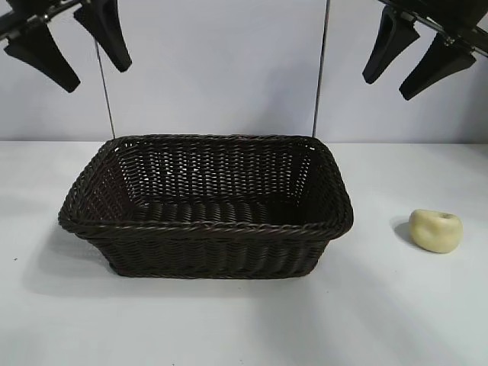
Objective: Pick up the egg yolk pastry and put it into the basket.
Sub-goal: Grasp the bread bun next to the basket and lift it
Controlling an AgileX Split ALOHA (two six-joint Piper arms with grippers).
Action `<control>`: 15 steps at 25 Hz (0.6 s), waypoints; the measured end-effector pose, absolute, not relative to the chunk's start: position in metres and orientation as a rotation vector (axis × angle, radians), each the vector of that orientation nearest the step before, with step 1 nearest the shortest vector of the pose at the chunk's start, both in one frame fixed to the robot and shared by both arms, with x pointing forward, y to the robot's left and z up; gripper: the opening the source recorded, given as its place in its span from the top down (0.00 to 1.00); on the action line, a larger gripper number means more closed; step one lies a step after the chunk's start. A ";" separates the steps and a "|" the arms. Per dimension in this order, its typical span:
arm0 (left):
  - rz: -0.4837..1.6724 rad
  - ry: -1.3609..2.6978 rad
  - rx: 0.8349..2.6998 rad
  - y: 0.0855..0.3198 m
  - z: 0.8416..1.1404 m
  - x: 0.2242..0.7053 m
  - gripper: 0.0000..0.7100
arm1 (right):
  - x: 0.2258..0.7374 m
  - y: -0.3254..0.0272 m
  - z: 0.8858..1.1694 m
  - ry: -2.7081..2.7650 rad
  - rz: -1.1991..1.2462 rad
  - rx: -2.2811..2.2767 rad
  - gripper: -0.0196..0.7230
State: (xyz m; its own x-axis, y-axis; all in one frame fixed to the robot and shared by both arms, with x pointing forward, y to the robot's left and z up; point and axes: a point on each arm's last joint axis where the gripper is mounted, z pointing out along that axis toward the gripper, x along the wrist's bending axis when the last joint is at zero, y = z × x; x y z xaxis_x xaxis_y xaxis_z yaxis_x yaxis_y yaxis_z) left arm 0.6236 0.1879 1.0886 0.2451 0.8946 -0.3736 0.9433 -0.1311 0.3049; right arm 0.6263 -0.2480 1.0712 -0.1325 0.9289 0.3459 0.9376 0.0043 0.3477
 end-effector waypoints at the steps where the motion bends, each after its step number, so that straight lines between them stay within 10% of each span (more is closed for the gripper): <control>1: -0.130 1.672 2.037 0.188 1.093 0.622 0.28 | 0.626 -0.248 1.071 -2.214 -0.792 -2.058 0.43; 15: -0.203 1.654 1.912 0.179 1.096 0.625 0.28 | 0.626 -0.248 1.071 -2.214 -0.792 -2.058 0.43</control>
